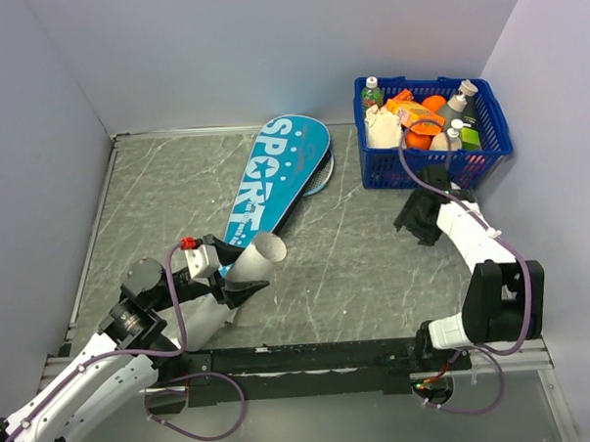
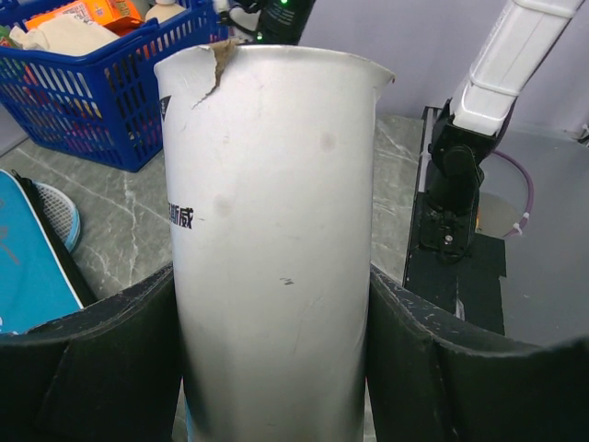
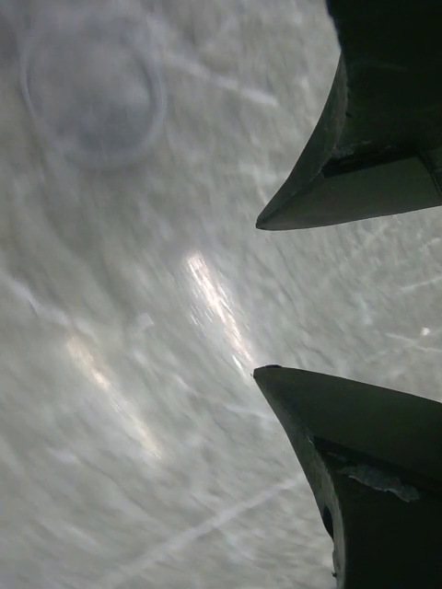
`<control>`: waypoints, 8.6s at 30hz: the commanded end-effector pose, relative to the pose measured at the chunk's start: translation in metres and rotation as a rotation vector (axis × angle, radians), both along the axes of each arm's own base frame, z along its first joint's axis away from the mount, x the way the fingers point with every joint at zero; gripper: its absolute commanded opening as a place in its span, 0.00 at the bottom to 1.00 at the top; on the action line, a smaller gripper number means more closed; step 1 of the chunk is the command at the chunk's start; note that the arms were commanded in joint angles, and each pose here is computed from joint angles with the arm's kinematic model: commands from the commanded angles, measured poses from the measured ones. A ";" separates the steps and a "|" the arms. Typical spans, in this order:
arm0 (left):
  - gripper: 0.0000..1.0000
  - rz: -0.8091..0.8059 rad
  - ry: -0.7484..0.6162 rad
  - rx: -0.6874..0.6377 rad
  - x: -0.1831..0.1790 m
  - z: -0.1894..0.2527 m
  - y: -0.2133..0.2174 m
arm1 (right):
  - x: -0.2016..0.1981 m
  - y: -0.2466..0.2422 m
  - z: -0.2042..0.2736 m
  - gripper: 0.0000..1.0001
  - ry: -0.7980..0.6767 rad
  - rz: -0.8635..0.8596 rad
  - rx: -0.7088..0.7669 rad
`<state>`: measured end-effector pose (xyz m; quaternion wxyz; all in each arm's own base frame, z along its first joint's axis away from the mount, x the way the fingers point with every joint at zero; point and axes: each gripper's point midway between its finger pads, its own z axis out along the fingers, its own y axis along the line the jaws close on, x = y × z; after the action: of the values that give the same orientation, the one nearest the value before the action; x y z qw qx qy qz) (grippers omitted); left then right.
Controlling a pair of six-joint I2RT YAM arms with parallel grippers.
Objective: Pack up the badminton gear
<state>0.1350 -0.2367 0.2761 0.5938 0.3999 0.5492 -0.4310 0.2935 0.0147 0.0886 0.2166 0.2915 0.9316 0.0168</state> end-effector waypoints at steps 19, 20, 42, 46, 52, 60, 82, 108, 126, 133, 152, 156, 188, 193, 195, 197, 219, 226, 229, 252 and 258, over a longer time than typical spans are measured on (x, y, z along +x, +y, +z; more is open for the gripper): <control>0.01 0.044 -0.003 -0.042 0.000 0.021 0.007 | 0.011 -0.096 -0.040 0.65 0.021 -0.241 -0.054; 0.01 0.045 -0.003 -0.041 0.001 0.021 0.007 | 0.013 -0.097 -0.041 0.64 0.021 -0.242 -0.056; 0.01 0.056 0.003 -0.032 0.004 0.019 0.007 | 0.033 -0.103 -0.061 0.44 0.062 -0.244 -0.049; 0.01 0.055 0.001 -0.032 0.003 0.019 0.007 | 0.031 -0.101 -0.064 0.35 0.071 -0.240 -0.045; 0.01 0.050 -0.001 -0.035 0.002 0.020 0.007 | 0.026 -0.100 -0.073 0.25 0.092 -0.238 -0.042; 0.01 0.057 -0.003 -0.036 0.002 0.020 0.008 | 0.027 -0.095 -0.070 0.16 0.091 -0.223 -0.052; 0.01 0.073 0.060 0.027 0.017 -0.001 -0.001 | 0.020 0.026 0.064 0.11 -0.257 0.159 0.062; 0.01 -0.138 0.052 0.074 -0.010 -0.017 -0.019 | -0.156 0.229 0.291 0.12 -0.648 1.233 0.794; 0.01 -0.265 0.040 0.070 -0.033 -0.017 -0.023 | -0.182 0.275 0.301 0.13 -0.585 1.446 0.906; 0.01 -0.262 0.043 0.073 -0.032 -0.017 -0.024 | -0.192 0.285 0.298 0.13 -0.560 1.479 0.923; 0.01 -0.251 0.030 0.062 -0.032 -0.014 -0.022 | -0.199 0.305 0.276 0.15 -0.481 1.511 0.903; 0.01 -0.253 0.033 0.064 -0.032 -0.015 -0.022 | -0.201 0.305 0.279 0.15 -0.480 1.519 0.891; 0.01 -0.250 0.039 0.071 -0.031 -0.016 -0.022 | -0.192 0.287 0.274 0.00 -0.503 1.493 0.703; 0.01 -0.248 0.039 0.071 -0.031 -0.016 -0.023 | -0.195 0.291 0.274 0.00 -0.500 1.496 0.739; 0.01 -0.248 0.041 0.072 -0.031 -0.016 -0.022 | -0.197 0.292 0.273 0.00 -0.494 1.504 0.750; 0.01 -0.247 0.039 0.071 -0.031 -0.016 -0.022 | -0.199 0.293 0.272 0.00 -0.490 1.511 0.757; 0.01 -0.242 0.037 0.069 -0.031 -0.015 -0.021 | -0.201 0.312 0.251 0.06 -0.417 1.536 0.768; 0.01 -0.241 0.037 0.069 -0.031 -0.015 -0.021 | -0.201 0.315 0.248 0.09 -0.404 1.540 0.766; 0.01 -0.242 0.037 0.070 -0.031 -0.015 -0.021 | -0.202 0.315 0.246 0.15 -0.397 1.540 0.768; 0.01 -0.262 0.020 0.057 -0.037 -0.012 -0.020 | -0.169 0.342 0.229 0.52 -0.438 1.407 0.770; 0.01 -0.256 0.000 0.036 -0.039 -0.006 -0.017 | -0.154 0.336 0.211 0.52 -0.424 1.315 0.788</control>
<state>0.1082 -0.2524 0.2529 0.5064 0.4592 0.5514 -0.4782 0.1136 0.3450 0.3419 0.2158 -0.3174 0.7390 0.5537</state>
